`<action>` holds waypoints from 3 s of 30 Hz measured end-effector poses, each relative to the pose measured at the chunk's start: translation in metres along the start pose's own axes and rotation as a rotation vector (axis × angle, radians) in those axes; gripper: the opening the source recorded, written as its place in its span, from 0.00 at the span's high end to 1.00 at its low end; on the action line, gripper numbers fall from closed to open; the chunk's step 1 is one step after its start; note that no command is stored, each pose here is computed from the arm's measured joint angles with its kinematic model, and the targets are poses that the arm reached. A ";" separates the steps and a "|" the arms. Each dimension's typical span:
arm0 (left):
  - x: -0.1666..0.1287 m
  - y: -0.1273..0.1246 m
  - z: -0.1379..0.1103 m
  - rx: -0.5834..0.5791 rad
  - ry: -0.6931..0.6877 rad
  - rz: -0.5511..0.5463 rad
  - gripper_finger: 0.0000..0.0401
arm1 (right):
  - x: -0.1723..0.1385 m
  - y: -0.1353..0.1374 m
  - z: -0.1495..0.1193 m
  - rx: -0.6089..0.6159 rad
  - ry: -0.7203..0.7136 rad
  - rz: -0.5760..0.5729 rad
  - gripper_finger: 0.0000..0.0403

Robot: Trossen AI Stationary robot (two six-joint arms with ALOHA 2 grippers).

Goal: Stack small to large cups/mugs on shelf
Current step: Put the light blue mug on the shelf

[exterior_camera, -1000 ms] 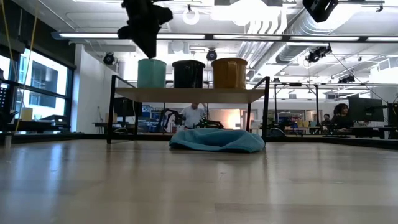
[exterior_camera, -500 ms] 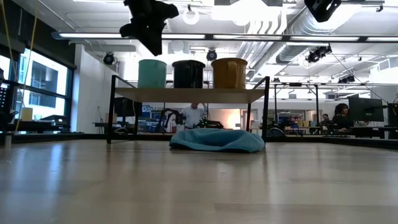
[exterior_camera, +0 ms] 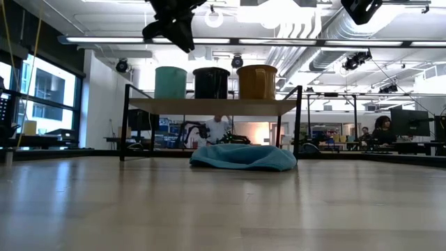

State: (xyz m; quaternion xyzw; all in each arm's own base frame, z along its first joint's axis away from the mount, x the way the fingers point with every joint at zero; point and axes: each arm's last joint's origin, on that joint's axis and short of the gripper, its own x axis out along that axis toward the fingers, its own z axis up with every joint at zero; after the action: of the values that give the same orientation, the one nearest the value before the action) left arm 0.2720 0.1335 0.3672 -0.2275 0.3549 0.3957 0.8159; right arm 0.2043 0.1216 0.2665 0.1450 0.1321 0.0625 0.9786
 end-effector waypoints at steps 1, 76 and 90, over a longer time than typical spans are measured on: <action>0.000 0.000 0.000 0.003 0.001 0.000 0.83 | 0.000 0.000 0.000 0.000 0.000 0.000 0.82; 0.025 0.005 -0.022 0.182 0.268 0.170 0.83 | 0.000 0.000 0.000 0.007 0.004 0.008 0.82; 0.001 0.013 -0.024 0.084 0.251 0.162 0.83 | 0.000 0.000 0.000 0.006 0.004 0.009 0.82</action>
State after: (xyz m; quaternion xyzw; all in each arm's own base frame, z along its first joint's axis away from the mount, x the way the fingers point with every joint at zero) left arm 0.2524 0.1256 0.3498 -0.2114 0.4875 0.4135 0.7394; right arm 0.2043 0.1219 0.2665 0.1486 0.1335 0.0666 0.9776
